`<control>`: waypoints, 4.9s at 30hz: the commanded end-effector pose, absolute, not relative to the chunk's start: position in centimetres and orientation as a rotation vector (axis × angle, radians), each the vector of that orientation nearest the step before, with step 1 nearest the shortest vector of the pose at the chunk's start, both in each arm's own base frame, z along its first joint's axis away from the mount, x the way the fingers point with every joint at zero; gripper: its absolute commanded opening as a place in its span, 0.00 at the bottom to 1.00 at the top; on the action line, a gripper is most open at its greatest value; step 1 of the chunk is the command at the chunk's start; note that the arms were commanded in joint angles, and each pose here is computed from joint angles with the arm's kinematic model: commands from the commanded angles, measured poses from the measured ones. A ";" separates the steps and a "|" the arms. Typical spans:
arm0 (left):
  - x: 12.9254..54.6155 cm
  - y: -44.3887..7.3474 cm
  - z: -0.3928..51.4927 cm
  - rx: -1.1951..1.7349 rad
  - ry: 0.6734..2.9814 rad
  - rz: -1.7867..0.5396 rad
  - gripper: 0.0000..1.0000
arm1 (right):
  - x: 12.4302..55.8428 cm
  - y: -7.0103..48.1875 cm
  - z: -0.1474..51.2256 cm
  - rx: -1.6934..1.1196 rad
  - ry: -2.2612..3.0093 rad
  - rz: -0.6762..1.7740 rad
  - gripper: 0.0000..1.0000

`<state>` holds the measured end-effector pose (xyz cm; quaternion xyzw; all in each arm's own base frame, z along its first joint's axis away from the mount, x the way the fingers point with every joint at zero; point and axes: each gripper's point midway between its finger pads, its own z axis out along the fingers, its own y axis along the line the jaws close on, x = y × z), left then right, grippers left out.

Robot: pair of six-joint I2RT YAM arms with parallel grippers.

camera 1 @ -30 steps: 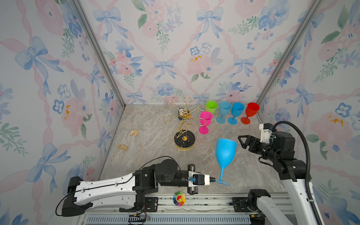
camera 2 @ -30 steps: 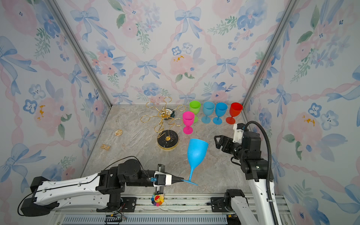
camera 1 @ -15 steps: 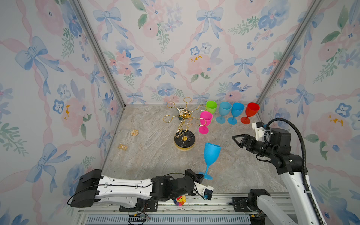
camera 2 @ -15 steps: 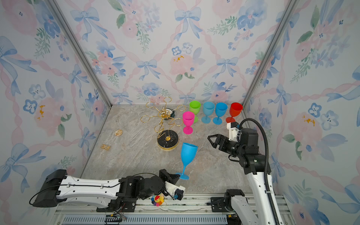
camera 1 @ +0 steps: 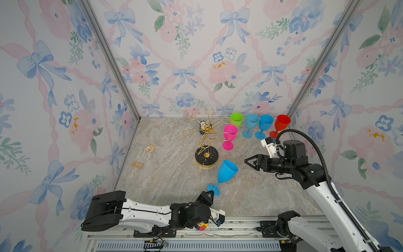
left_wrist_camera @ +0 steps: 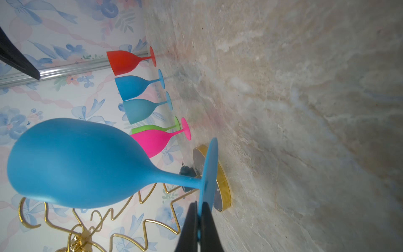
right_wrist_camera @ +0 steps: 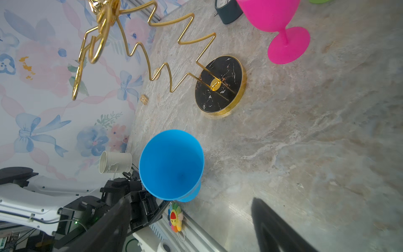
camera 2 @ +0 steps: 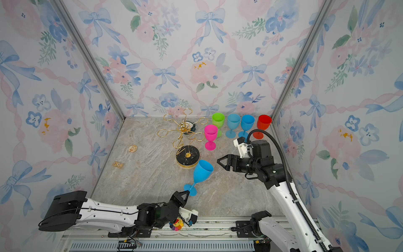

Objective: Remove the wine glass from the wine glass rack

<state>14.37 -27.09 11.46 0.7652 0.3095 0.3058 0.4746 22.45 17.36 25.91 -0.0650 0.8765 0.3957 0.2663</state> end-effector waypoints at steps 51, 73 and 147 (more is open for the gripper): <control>14.8 -23.3 14.6 1.717 0.588 0.914 0.00 | 22.5 26.3 23.8 -0.439 2.358 1.093 0.72; 14.9 -23.1 14.9 1.701 0.596 0.916 0.00 | 22.2 27.9 22.6 -0.470 2.389 1.116 0.24; 26.4 -14.8 30.0 0.248 1.682 -0.055 0.98 | 31.7 8.0 24.0 -0.074 2.381 -0.110 0.00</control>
